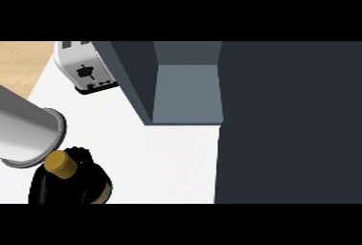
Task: Pick up the wine, place it into the cabinet and close the cabinet
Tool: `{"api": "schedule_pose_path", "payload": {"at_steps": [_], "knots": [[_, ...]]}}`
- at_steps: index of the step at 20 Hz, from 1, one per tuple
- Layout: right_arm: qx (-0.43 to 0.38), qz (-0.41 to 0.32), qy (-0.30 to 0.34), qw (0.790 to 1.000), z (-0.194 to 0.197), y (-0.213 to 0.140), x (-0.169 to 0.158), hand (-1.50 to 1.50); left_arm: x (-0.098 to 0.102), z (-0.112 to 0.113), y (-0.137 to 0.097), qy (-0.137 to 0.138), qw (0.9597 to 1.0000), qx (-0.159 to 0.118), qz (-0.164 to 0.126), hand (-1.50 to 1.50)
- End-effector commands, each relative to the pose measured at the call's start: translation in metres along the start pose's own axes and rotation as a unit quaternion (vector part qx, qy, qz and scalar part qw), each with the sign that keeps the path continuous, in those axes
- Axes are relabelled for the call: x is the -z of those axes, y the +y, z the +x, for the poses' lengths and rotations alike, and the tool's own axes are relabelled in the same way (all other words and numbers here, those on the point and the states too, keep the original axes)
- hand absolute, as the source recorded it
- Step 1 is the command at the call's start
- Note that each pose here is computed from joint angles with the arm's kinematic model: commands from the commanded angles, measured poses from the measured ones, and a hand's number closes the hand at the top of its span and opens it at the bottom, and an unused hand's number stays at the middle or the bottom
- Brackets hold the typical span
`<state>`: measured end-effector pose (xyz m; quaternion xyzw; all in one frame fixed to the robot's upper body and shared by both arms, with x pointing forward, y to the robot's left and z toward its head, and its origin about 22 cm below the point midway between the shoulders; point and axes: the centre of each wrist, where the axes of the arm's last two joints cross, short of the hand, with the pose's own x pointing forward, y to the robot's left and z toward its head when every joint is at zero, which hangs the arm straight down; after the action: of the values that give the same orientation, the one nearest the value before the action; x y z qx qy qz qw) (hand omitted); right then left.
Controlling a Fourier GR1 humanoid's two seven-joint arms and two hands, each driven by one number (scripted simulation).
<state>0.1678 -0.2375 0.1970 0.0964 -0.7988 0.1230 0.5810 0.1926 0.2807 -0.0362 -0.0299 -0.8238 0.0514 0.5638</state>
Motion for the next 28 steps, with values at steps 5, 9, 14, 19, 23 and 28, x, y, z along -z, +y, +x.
{"api": "schedule_pose_path", "payload": {"at_steps": [5,9,14,19,23,28], "knots": [[0.006,0.017,-0.035,0.999,0.024,0.004,-0.023,-1.5,0.037,0.052,-0.05,-0.001,0.9995,-0.012,-0.03,1.5],[0.013,0.009,-0.038,0.999,0.014,0.01,-0.023,-1.5,0.037,0.067,-0.071,0.004,0.9988,0.0,-0.049,1.5],[0.014,0.017,-0.025,0.999,0.026,0.005,-0.027,-1.5,0.043,0.087,-0.118,0.023,0.9959,-0.044,-0.076,1.5],[0.007,0.018,-0.031,0.999,0.029,0.006,-0.032,-1.5,0.056,0.103,-0.148,0.014,0.9944,-0.061,-0.085,1.5],[0.015,0.017,-0.032,0.999,0.01,-0.007,-0.012,-1.5,0.076,0.115,-0.195,0.011,0.9952,-0.062,-0.074,1.5],[0.015,0.019,-0.03,0.999,0.031,0.008,-0.029,-1.5,0.081,0.116,-0.217,0.012,0.9959,-0.054,-0.071,1.5]]}}
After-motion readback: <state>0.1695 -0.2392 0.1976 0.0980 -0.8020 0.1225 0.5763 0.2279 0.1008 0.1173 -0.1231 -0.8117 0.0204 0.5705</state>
